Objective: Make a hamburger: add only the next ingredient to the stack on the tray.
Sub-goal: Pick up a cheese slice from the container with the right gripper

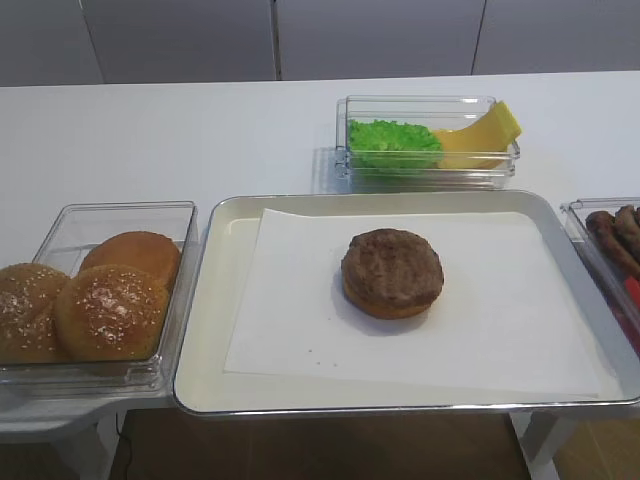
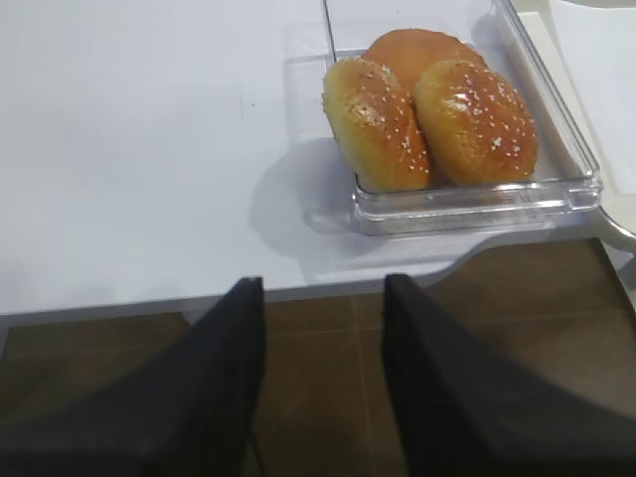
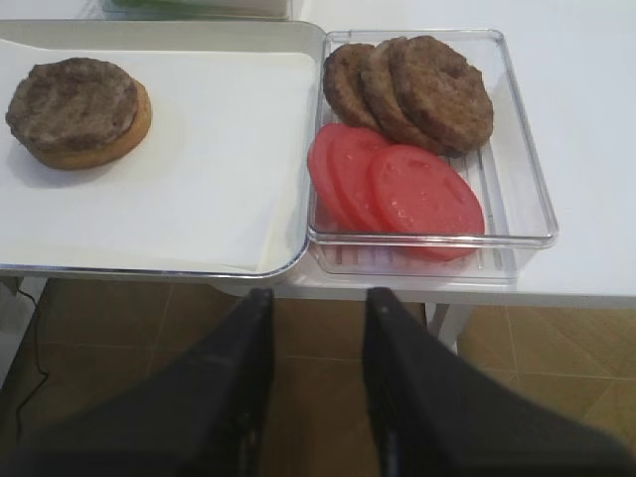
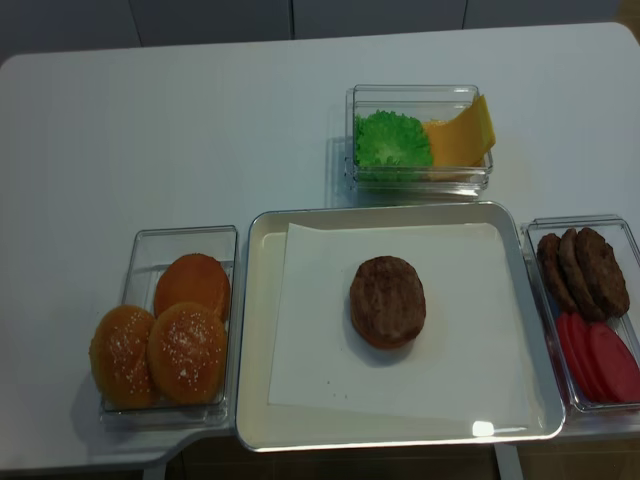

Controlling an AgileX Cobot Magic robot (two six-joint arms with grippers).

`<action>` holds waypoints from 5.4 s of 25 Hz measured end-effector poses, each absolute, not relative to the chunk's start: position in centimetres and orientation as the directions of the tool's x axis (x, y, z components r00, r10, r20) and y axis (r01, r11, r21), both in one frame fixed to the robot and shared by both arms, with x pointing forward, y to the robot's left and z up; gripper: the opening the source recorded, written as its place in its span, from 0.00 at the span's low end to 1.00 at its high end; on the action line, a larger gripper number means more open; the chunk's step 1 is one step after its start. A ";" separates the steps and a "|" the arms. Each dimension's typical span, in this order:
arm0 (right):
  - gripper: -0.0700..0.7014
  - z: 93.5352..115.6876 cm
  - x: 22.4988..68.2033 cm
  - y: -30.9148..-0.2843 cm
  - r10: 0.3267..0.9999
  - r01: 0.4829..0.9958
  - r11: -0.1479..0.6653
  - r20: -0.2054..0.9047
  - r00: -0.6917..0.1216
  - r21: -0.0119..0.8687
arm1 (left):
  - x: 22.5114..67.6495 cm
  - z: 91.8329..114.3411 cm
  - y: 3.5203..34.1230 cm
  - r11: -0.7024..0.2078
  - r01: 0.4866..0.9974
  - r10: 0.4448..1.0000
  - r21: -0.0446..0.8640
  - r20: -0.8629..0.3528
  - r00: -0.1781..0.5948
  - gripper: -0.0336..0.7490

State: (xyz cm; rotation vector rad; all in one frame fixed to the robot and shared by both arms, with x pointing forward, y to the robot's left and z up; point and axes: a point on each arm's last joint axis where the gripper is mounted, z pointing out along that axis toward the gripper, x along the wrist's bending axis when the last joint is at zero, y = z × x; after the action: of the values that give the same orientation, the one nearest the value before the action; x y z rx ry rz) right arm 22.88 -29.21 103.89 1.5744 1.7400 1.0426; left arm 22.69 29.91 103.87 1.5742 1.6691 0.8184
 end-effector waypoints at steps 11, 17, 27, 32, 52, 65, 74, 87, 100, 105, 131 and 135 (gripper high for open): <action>0.29 103.9 22.9 -29.2 0.985 0.544 0.003 0.092 -0.147 0.839 | 22.7 103.9 29.9 0.066 0.562 0.998 0.825 -0.062 -0.026 0.42; 0.23 103.9 22.9 -29.2 0.985 0.544 0.003 0.092 -0.147 0.839 | 22.7 103.9 29.9 0.066 0.562 0.998 0.825 -0.062 -0.026 0.42; 0.16 103.9 22.9 -29.2 0.985 0.544 0.003 0.092 -0.147 0.839 | 22.7 103.9 29.9 0.066 0.562 0.998 0.825 -0.062 -0.026 0.42; 0.15 103.9 22.9 -29.2 0.985 0.544 0.003 0.092 -0.147 0.839 | 22.7 103.9 29.9 0.066 0.562 0.998 0.825 -0.062 -0.026 0.42; 0.44 108.8 26.6 -28.6 0.978 0.424 -0.044 0.126 -0.167 0.905 | 22.7 103.9 29.9 0.066 0.562 0.998 0.825 -0.062 -0.026 0.42; 0.57 112.4 36.7 -27.6 0.981 0.548 -0.052 0.145 -0.128 0.835 | 22.7 103.9 29.9 0.066 0.562 0.998 0.825 -0.062 -0.026 0.42; 0.60 111.7 44.8 -26.5 0.977 0.687 -0.072 0.191 -0.099 0.723 | 22.7 103.9 29.9 0.066 0.562 0.998 0.825 -0.062 -0.026 0.42; 0.60 110.0 56.3 -25.2 0.978 0.785 -0.061 0.194 -0.076 0.616 | 22.7 103.9 29.9 0.066 0.562 0.998 0.825 -0.062 -0.026 0.42; 0.57 103.9 64.4 -24.2 0.980 0.879 -0.044 0.191 -0.055 0.475 | 22.7 103.9 29.9 0.066 0.562 0.998 0.825 -0.062 -0.026 0.42; 0.51 102.4 65.1 -24.2 0.981 0.892 -0.043 0.190 -0.048 0.450 | 22.7 103.9 29.9 0.066 0.562 0.998 0.825 -0.062 -0.026 0.42; 0.19 102.5 65.5 -24.1 0.978 0.876 -0.059 0.202 -0.044 0.478 | 22.7 103.9 29.9 0.066 0.562 0.998 0.825 -0.062 -0.026 0.42; 0.11 102.5 65.5 -24.0 0.977 0.877 -0.066 0.211 -0.041 0.476 | 22.7 103.9 29.9 0.066 0.562 0.998 0.825 -0.062 -0.026 0.42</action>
State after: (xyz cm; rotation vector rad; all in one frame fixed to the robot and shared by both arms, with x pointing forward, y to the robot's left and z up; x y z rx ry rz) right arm 65.47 -24.03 102.50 2.0271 1.9992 0.7452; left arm 22.69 29.91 103.87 1.5742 1.6691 0.8184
